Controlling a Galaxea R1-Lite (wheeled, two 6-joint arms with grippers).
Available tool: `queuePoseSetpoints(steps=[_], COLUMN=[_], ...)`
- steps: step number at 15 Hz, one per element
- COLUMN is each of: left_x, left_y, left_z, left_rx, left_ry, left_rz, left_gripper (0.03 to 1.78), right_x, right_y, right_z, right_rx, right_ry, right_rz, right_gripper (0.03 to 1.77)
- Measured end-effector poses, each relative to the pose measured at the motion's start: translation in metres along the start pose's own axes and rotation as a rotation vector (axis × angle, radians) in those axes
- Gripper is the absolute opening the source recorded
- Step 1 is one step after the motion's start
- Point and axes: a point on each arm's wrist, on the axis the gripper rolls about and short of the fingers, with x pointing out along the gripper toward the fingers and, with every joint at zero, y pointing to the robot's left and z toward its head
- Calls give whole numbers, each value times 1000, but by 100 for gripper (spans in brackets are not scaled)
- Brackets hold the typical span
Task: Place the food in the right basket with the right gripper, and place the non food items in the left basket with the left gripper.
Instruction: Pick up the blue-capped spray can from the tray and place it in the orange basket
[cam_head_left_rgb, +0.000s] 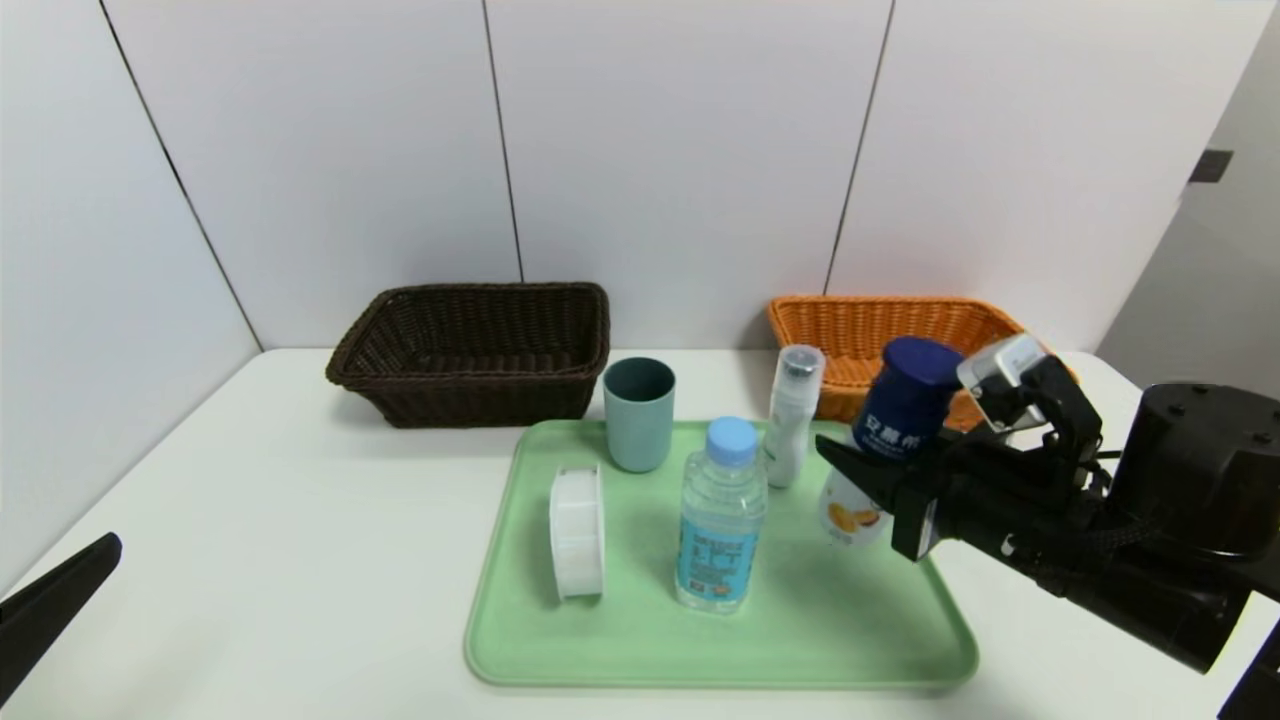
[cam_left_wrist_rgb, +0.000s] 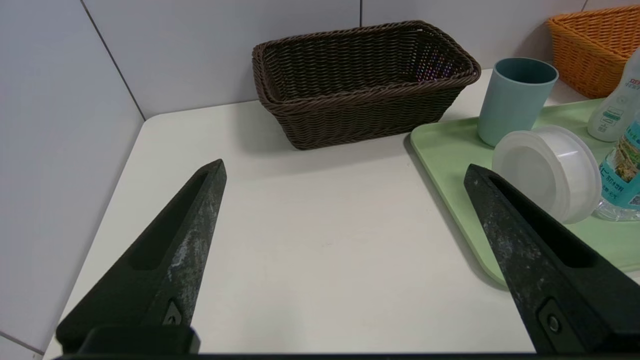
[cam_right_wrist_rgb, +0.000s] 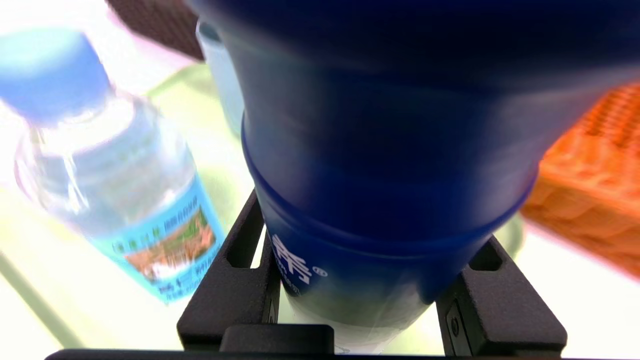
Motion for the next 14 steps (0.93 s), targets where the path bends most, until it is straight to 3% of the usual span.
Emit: queuePoseSetpoints(steps=[4, 9, 14], left_x=[0, 0, 0], left_y=[0, 0, 0], left_z=[-1, -4, -6], left_rx=[-1, -4, -7], left_ry=[2, 10, 18], left_rz=[-1, 0, 0], left_gripper=[169, 169, 169], right_x=[0, 6, 24], right_y=[-18, -78, -133], right_z=[53, 112, 111], right_rx=[1, -7, 0], right_ry=[-67, -146, -121], right_rz=[-64, -233, -365], right_gripper=[82, 82, 82])
